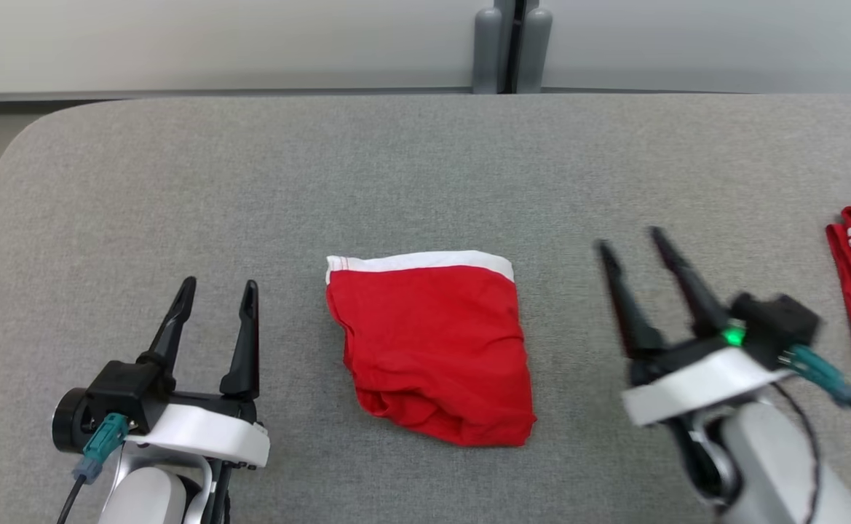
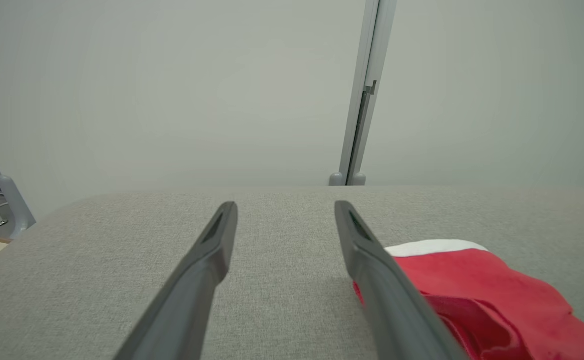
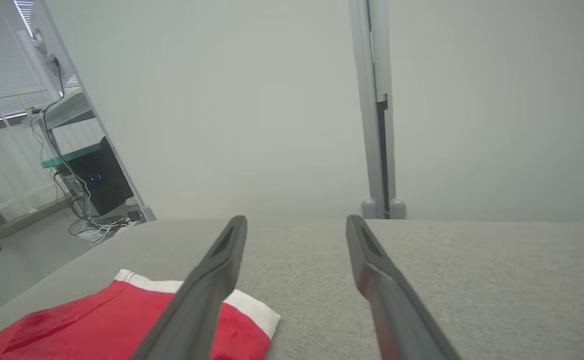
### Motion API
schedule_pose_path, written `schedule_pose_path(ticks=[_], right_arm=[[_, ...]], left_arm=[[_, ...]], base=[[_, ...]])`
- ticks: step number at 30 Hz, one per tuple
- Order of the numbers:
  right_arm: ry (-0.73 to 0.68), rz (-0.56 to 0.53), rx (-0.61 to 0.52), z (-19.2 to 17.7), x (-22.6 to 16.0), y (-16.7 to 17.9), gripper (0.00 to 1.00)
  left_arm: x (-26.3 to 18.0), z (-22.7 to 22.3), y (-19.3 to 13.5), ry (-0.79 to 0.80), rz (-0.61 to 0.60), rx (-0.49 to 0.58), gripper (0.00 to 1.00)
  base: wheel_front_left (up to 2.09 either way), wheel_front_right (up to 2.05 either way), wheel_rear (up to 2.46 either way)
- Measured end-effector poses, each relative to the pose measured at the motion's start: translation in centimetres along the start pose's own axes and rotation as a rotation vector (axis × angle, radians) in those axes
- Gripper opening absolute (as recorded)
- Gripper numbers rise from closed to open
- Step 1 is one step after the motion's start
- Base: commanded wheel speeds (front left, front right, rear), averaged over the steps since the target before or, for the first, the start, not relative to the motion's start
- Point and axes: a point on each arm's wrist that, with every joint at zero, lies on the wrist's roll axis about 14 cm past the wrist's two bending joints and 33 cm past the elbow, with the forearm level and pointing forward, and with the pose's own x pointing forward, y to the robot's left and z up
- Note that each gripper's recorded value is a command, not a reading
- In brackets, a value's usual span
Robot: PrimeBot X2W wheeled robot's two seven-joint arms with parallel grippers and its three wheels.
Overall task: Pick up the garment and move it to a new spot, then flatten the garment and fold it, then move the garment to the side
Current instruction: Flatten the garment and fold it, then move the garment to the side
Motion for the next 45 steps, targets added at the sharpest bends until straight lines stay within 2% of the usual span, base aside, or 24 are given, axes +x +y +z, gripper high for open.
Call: schedule_pose_path(ticks=[5,9,19,30,45], right_arm=[[0.007,-0.211,-0.069,0.7,-4.9,-6.5,1.0],[0.026,-0.295,-0.092,1.1,-7.9,-8.2,1.0],[0.036,-0.333,-0.107,2.3,-12.5,-6.3,1.0],[0.015,-0.346,-0.138,4.3,-15.4,-4.8,1.0],[0.023,-0.343,-0.143,4.6,-15.3,-4.4,1.0]], left_arm=[[-0.6,0.2,0.0,-0.004,-0.006,0.015,1.0],[-1.2,0.6,0.2,-0.01,-0.004,0.028,1.0],[-4.9,0.5,0.5,0.014,0.003,0.041,1.0],[-7.6,1.6,1.0,-0.006,0.031,0.053,1.0],[-8.1,1.8,1.2,-0.002,0.047,0.06,1.0]], base=[[0.0,0.0,0.0],[0.0,0.0,0.0],[0.0,0.0,0.0],[0.0,0.0,0.0],[0.0,0.0,0.0]])
